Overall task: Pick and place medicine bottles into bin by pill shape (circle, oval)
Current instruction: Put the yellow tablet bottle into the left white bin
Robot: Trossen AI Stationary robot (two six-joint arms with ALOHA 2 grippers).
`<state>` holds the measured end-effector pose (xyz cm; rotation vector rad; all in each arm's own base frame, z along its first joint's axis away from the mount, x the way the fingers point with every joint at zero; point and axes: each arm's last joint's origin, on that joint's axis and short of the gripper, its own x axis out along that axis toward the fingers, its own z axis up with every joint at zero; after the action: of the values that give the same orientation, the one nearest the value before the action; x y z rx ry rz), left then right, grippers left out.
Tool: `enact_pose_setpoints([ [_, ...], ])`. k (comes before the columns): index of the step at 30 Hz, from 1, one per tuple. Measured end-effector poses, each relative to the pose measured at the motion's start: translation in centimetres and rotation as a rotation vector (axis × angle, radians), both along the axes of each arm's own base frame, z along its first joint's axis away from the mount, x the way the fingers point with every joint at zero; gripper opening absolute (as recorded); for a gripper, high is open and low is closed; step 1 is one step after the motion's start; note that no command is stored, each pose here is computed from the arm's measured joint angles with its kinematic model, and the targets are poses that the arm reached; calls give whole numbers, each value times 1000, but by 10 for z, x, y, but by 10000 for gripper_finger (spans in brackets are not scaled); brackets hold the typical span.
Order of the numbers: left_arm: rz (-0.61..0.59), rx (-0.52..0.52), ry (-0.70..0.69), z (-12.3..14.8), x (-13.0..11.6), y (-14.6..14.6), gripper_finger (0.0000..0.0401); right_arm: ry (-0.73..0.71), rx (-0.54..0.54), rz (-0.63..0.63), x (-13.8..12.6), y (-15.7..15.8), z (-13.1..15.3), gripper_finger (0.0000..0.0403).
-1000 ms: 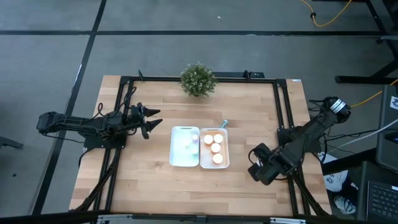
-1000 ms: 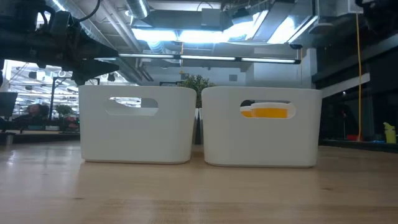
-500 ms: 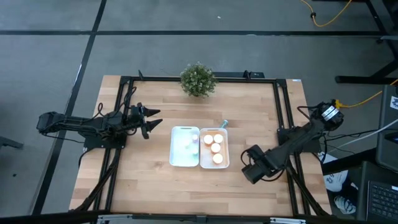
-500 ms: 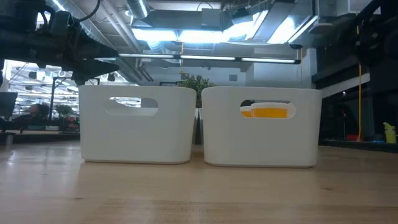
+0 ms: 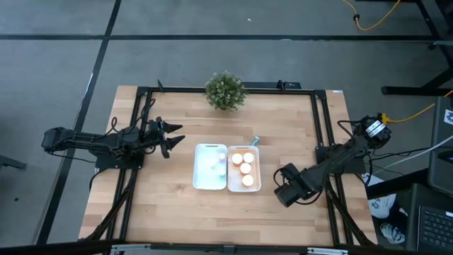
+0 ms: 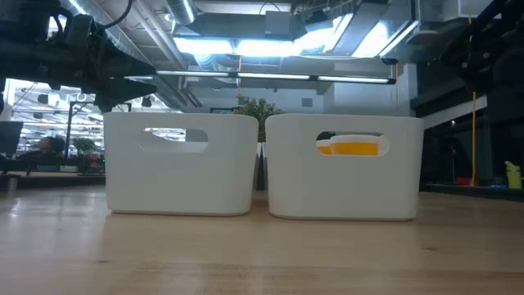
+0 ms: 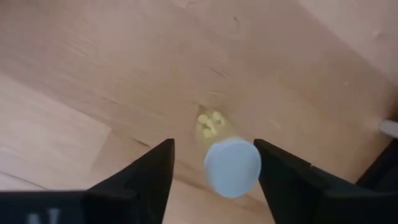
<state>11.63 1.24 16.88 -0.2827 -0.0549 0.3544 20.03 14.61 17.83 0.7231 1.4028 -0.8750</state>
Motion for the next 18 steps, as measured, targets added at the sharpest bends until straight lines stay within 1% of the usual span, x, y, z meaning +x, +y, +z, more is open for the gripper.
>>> enact_pose_setpoints([
  [6,0,0,0,0,0,0,255,1,0,-2,0,0,0,186],
  [18,0,0,0,0,0,0,255,19,18,-6,-1,0,0,131],
])
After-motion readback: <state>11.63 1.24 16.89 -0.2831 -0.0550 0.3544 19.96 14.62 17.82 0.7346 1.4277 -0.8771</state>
